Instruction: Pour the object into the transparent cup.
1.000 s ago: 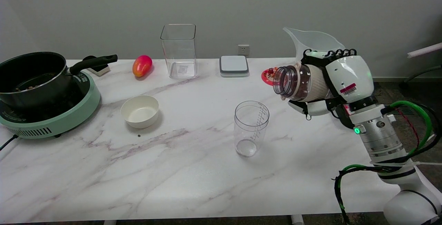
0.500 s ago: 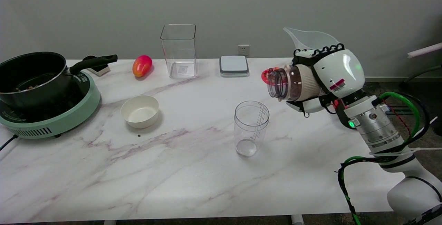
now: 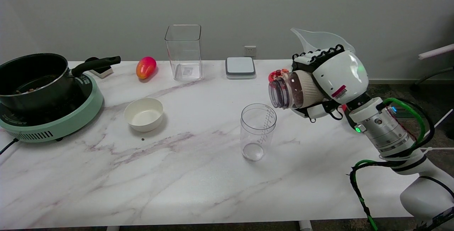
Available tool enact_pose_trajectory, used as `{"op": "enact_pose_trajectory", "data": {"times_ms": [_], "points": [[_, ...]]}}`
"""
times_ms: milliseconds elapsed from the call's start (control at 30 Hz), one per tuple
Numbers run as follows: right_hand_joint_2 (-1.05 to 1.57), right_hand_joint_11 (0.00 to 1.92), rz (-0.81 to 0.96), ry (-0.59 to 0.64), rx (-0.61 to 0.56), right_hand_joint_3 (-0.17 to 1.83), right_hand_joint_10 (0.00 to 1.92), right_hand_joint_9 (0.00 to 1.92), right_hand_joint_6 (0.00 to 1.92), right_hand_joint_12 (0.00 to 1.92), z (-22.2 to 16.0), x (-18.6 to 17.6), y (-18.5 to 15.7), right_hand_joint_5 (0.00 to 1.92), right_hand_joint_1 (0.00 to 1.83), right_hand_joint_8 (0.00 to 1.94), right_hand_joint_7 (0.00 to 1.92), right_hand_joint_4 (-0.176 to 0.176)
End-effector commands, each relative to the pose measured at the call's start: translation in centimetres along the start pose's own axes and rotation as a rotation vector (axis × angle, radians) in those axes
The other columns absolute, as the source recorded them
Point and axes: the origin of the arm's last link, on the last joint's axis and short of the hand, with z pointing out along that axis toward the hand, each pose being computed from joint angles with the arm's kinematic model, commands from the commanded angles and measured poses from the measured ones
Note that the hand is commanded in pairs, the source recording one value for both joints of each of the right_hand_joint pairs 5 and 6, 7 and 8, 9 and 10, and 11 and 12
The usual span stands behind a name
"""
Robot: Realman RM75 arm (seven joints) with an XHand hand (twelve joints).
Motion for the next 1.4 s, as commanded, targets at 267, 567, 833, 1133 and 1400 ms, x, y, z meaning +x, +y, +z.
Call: {"op": "enact_pose_trajectory", "data": {"times_ms": [267,567,833,1133,1400], "points": [[1.14,1.32,-0.11,0.044,0.171,0.69,1.51,1.51,1.4,1.32,1.2,1.2,-0.1,1.4,1.39,1.67,1.67,0.0],[1.11,1.3,-0.135,0.007,0.195,0.68,1.49,1.49,1.4,1.3,2.2,1.2,1.1,1.4,1.39,1.66,1.66,0.0],[1.08,1.29,-0.139,-0.046,0.2,0.7,1.48,1.48,1.39,1.29,2.6,0.3,1.2,1.39,1.39,1.65,1.65,0.0],[1.07,1.29,-0.18,-0.059,0.225,0.69,1.47,1.47,1.39,1.29,2.8,0.1,1.2,1.39,1.39,1.65,1.65,0.0],[1.06,1.28,-0.2,-0.055,0.242,0.68,1.46,1.46,1.39,1.28,2.7,0.1,1.1,1.39,1.39,1.65,1.65,0.0]]}}
